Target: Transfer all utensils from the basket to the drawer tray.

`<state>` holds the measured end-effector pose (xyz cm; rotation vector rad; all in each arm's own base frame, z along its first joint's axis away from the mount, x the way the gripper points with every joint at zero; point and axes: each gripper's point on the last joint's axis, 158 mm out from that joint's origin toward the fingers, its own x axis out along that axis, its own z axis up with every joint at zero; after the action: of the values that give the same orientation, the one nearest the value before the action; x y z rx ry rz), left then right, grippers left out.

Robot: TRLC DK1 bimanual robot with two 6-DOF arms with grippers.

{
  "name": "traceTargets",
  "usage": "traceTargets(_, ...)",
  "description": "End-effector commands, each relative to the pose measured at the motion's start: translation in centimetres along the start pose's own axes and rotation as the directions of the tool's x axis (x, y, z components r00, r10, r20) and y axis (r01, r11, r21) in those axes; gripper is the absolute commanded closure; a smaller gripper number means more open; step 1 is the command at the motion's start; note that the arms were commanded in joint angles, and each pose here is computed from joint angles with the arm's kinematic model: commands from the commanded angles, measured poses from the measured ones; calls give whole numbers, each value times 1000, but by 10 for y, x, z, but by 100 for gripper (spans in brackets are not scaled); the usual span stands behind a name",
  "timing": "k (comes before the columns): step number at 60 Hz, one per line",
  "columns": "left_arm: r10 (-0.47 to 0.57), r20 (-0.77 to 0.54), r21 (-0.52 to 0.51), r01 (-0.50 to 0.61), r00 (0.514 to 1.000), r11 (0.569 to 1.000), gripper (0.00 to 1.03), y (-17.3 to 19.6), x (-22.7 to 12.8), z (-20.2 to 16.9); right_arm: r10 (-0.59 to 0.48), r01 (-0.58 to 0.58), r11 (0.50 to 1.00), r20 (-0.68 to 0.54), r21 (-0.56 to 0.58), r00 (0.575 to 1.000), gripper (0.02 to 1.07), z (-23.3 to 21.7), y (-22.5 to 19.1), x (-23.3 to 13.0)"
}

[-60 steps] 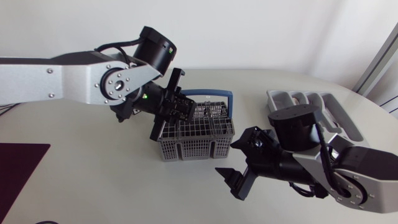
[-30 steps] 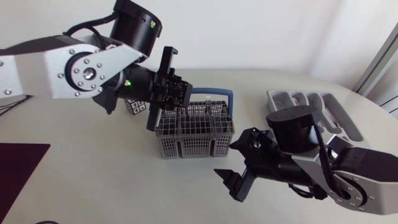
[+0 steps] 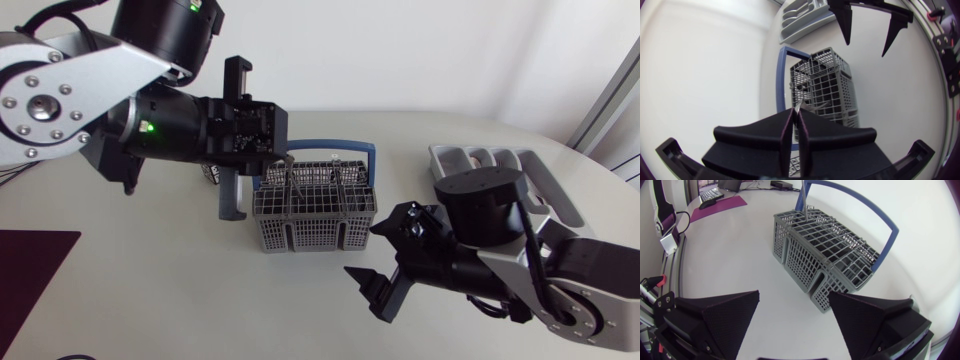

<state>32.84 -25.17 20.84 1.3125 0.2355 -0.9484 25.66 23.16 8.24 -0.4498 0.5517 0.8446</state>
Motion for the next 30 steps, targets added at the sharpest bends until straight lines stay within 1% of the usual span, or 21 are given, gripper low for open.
traceTargets(1, -15, 4, -189, 15, 1000, 982, 100, 2, -5, 9, -21, 20, 999, 38, 27, 999, 7, 8, -3, -8)
traceTargets(2, -16, 3, -192, 17, 1000, 981, 100, 2, -5, 9, -22, 21, 999, 41, 27, 999, 7, 9, -3, -8)
traceTargets(3, -32, 4, -257, 32, 999, 966, 100, -1, -3, 11, -33, 32, 999, 57, 31, 998, 7, 13, -6, -11)
traceTargets(7, -59, 1, -374, 55, 998, 926, 100, -5, 3, 15, -53, 50, 998, 74, 38, 996, 7, 17, -11, -16)
traceTargets(10, -82, 4, -429, 76, 997, 900, 100, -12, 9, 20, -70, 66, 997, 90, 48, 993, 7, 21, -16, -21)
traceTargets(15, -112, 12, -507, 103, 994, 856, 100, -22, 17, 29, -96, 90, 994, 100, 61, 990, 7, 24, -22, -24)
traceTargets(17, -120, 16, -546, 109, 993, 831, 100, -25, 21, 33, -114, 108, 992, 104, 63, 988, 7, 26, -26, -26)
traceTargets(21, -137, 30, -589, 128, 990, 798, 100, -30, 25, 43, -125, 118, 991, 118, 61, 985, 7, 30, -28, -30)
traceTargets(23, -141, 29, -617, 129, 990, 777, 100, -30, 27, 45, -149, 142, 988, 124, 62, 981, 7, 32, -33, -33)
traceTargets(27, -162, 39, -674, 146, 986, 724, 100, -31, 31, 51, -185, 180, 983, 119, 44, 976, 7, 33, -39, -34)
traceTargets(30, -182, 58, -719, 168, 982, 675, 100, -30, 32, 55, -195, 193, 981, 130, 29, 972, 7, 36, -39, -37)
